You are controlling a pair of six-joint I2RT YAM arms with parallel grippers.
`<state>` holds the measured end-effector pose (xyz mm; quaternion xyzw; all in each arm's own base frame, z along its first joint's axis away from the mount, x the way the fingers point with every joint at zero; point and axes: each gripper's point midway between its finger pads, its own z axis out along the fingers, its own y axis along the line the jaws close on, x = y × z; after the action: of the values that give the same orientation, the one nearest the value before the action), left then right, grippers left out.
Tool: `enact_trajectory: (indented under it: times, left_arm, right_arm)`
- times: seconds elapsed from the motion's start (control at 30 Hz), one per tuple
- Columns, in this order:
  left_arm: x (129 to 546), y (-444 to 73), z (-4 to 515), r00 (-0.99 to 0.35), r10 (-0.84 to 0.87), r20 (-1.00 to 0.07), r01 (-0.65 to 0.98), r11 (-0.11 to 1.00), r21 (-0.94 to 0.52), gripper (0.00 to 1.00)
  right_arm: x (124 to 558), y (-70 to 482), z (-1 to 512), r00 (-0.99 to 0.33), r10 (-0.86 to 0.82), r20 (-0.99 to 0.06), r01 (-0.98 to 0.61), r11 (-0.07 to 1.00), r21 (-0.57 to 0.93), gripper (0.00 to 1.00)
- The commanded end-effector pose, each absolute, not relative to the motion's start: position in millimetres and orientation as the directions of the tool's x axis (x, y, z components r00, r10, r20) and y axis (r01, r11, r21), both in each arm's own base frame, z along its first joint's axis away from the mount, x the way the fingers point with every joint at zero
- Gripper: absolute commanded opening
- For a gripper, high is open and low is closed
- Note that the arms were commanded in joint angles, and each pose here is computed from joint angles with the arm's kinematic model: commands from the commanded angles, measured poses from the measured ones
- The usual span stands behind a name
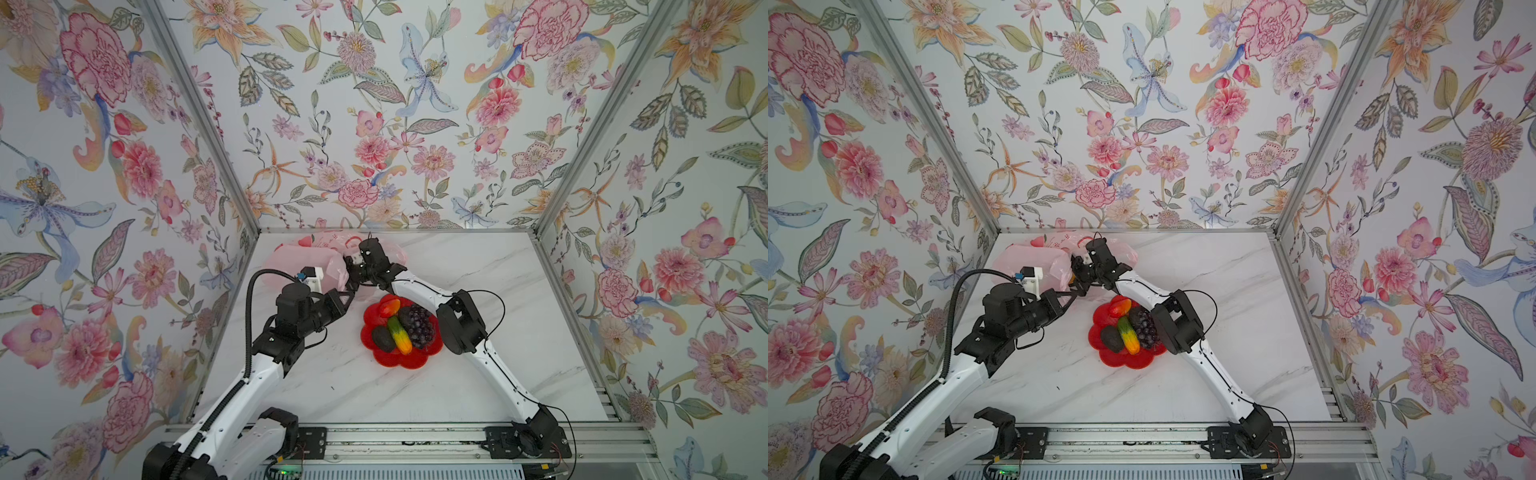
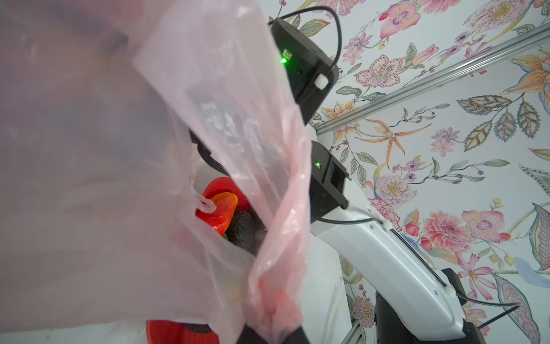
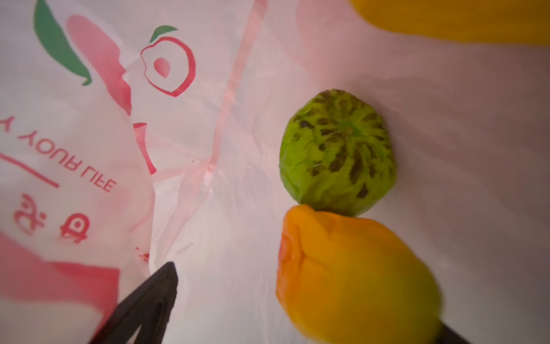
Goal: Place the fruits into the plastic bag
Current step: 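Open the right gripper inside the bag to release the mango, then withdraw the right gripper from the bag back over the plate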
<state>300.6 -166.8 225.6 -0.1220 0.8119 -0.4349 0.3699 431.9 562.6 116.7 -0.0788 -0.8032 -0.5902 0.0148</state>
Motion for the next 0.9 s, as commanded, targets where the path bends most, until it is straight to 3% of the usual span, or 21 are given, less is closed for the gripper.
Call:
enact_trajectory:
  times: [0.0,0.33,0.87]
  left_arm:
    - [298,-169,240,-0.682,-0.527,-0.506,0.15,0.577,-0.803,0.0]
    - [286,-159,250,-0.653,-0.546,-0.524,0.151,0.585,-0.797,0.0]
    - [279,-147,234,-0.646,-0.562,-0.517,0.092,0.615,-0.783,0.0]
  right_arm:
    - [429,557,131,-0.995,0.075,0.063,0.083,0.307,0.948,0.99]
    - [401,533,149,-0.999,0.008,-0.038,-0.03,0.461,0.887,0.99]
    - [376,485,183,-0.981,-0.09,-0.172,-0.192,0.584,0.789,0.99]
